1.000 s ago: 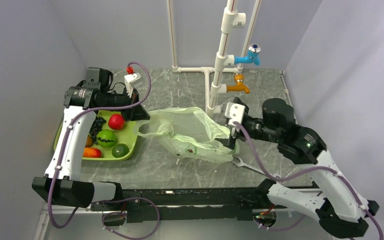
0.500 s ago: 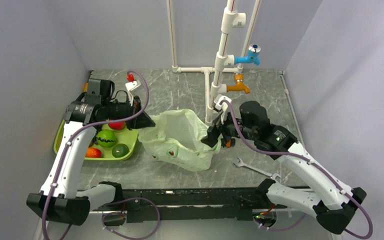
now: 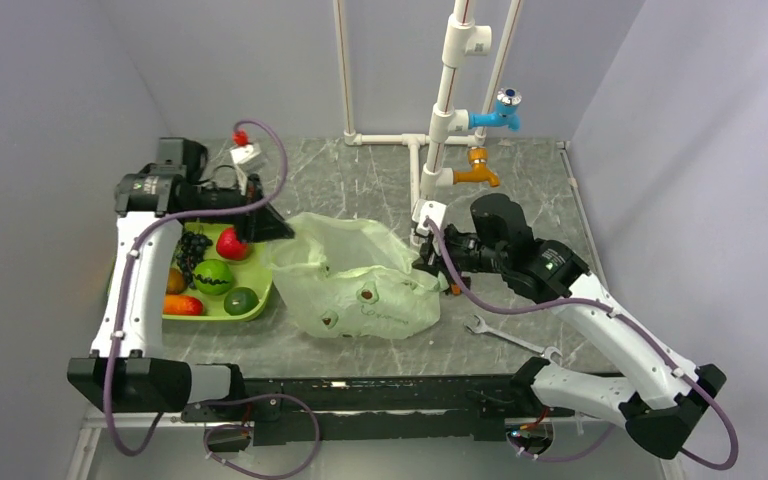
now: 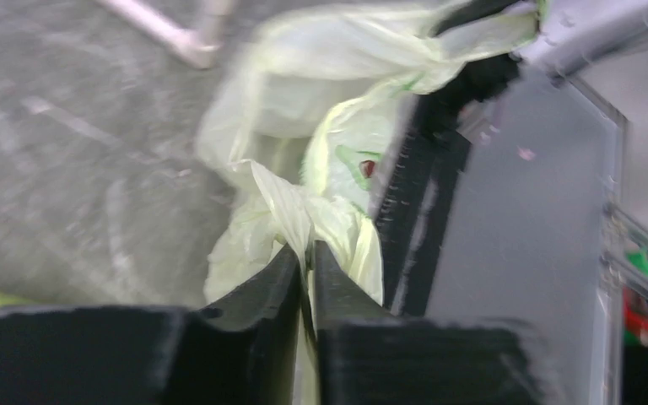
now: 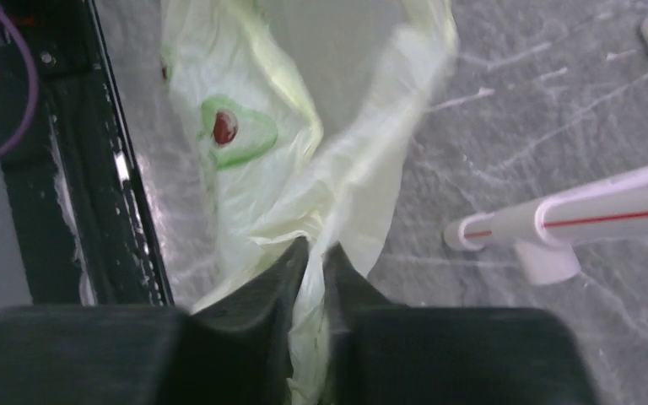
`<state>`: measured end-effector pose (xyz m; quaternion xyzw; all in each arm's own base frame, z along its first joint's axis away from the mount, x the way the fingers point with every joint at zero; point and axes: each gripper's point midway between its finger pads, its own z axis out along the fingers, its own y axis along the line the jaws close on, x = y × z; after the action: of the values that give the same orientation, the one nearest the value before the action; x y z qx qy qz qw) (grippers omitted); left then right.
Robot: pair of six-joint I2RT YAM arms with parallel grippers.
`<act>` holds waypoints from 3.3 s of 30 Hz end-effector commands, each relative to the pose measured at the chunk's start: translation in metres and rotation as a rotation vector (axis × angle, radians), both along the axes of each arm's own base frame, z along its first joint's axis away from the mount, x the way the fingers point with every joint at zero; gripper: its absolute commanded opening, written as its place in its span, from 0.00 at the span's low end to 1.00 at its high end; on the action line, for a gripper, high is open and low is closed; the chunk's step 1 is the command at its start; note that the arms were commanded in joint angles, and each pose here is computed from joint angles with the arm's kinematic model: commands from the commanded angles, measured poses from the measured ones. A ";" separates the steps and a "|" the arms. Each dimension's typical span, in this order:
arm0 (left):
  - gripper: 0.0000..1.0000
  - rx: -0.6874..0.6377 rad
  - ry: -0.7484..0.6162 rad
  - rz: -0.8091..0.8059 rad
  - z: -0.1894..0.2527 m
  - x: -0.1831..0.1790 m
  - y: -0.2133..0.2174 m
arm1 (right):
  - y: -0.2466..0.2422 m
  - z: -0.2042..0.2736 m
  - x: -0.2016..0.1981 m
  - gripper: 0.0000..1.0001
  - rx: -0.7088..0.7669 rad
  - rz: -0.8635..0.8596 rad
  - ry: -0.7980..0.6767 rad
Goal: Place the fake fruits into the plastic bag and tie a complex knot
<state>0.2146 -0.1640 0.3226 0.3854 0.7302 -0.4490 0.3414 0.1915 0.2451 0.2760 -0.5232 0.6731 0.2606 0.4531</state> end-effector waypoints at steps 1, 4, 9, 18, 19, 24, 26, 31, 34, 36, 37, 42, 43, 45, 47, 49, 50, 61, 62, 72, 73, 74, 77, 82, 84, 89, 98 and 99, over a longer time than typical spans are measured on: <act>0.32 0.035 -0.104 0.153 0.000 0.022 0.045 | -0.016 0.001 -0.010 0.00 0.006 0.004 -0.030; 0.75 0.097 -0.394 0.124 0.014 0.016 0.045 | -0.010 0.014 -0.020 0.00 0.120 0.032 -0.062; 0.99 0.058 -0.750 -0.047 0.047 -0.013 -0.005 | 0.004 0.017 -0.019 0.00 0.137 0.110 -0.077; 0.99 0.003 -0.753 -0.325 0.022 -0.022 -0.105 | 0.021 0.034 -0.024 0.07 0.221 0.206 -0.117; 0.99 0.002 -0.747 -0.343 0.014 -0.023 -0.113 | 0.022 0.036 -0.024 0.07 0.230 0.211 -0.123; 0.67 0.043 -0.736 -0.339 -0.017 -0.013 -0.139 | 0.025 0.044 -0.029 0.17 0.248 0.241 -0.133; 0.18 0.074 -0.692 -0.312 -0.026 -0.006 -0.140 | 0.024 0.049 -0.030 0.42 0.258 0.229 -0.122; 0.00 0.105 -0.595 -0.275 -0.044 -0.008 -0.132 | 0.020 0.075 -0.027 0.99 0.370 0.099 -0.035; 0.00 0.089 -0.541 -0.265 -0.059 -0.014 -0.132 | 0.023 0.092 -0.028 1.00 0.460 0.063 0.029; 0.00 0.107 -0.512 -0.249 -0.069 -0.011 -0.129 | 0.024 0.106 -0.026 1.00 0.506 0.041 0.054; 0.00 0.107 -0.499 -0.250 -0.071 -0.010 -0.128 | 0.024 0.113 -0.024 1.00 0.520 0.032 0.053; 0.00 0.001 -0.430 -0.287 -0.049 -0.012 -0.129 | 0.025 0.118 -0.002 0.99 0.523 -0.047 0.010; 0.00 -0.017 -0.426 -0.318 -0.043 -0.016 -0.131 | 0.026 0.113 0.001 0.97 0.495 -0.043 0.001; 0.00 -0.044 -0.397 -0.371 -0.036 -0.023 -0.134 | 0.030 0.097 0.003 0.95 0.410 0.002 -0.030; 0.04 -0.065 -0.377 -0.409 -0.029 -0.029 -0.137 | 0.034 0.084 0.004 0.94 0.332 0.052 -0.041; 0.06 -0.076 -0.370 -0.423 -0.021 -0.029 -0.140 | 0.036 0.072 0.008 0.94 0.283 0.067 -0.046; 0.07 -0.083 -0.366 -0.433 -0.018 -0.030 -0.141 | 0.037 0.067 0.009 0.93 0.259 0.071 -0.048; 0.24 0.004 -0.299 -0.476 -0.023 -0.038 -0.126 | 0.033 0.037 -0.017 0.00 0.235 0.147 0.036; 0.31 0.013 -0.292 -0.465 -0.023 -0.037 -0.123 | 0.033 0.038 -0.018 0.00 0.244 0.144 0.047; 1.00 0.310 -0.340 -0.170 -0.055 -0.031 -0.039 | 0.019 0.047 -0.018 0.00 0.296 0.006 0.101; 0.99 0.343 -0.341 -0.163 -0.060 -0.032 -0.032 | 0.018 0.049 -0.019 0.00 0.306 -0.009 0.119; 0.99 0.359 -0.322 -0.176 -0.063 -0.039 -0.028 | 0.016 0.051 -0.020 0.00 0.313 -0.019 0.128; 0.99 0.251 -0.290 -0.209 -0.040 -0.060 -0.036 | 0.015 0.060 -0.021 0.00 0.350 -0.067 0.178; 0.99 0.055 -0.321 -0.057 -0.019 -0.060 -0.061 | 0.018 0.074 -0.009 0.00 0.408 -0.139 0.217; 1.00 0.031 -0.320 -0.014 -0.012 -0.055 -0.072 | 0.020 0.077 -0.005 0.00 0.423 -0.166 0.238; 0.99 0.083 -0.320 0.184 -0.006 -0.019 -0.094 | 0.024 0.084 0.001 0.00 0.441 -0.192 0.264; 0.34 0.150 -0.138 0.239 -0.031 -0.012 -0.109 | 0.025 0.103 -0.005 0.00 0.396 -0.107 0.195; 0.13 0.098 -0.070 0.206 -0.026 -0.018 -0.111 | 0.025 0.109 0.002 0.00 0.391 -0.116 0.152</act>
<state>0.1995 -0.2696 0.2546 0.3950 0.7840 -0.2725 0.3937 0.1868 0.2700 0.3517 -0.3377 0.7051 0.4154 0.4651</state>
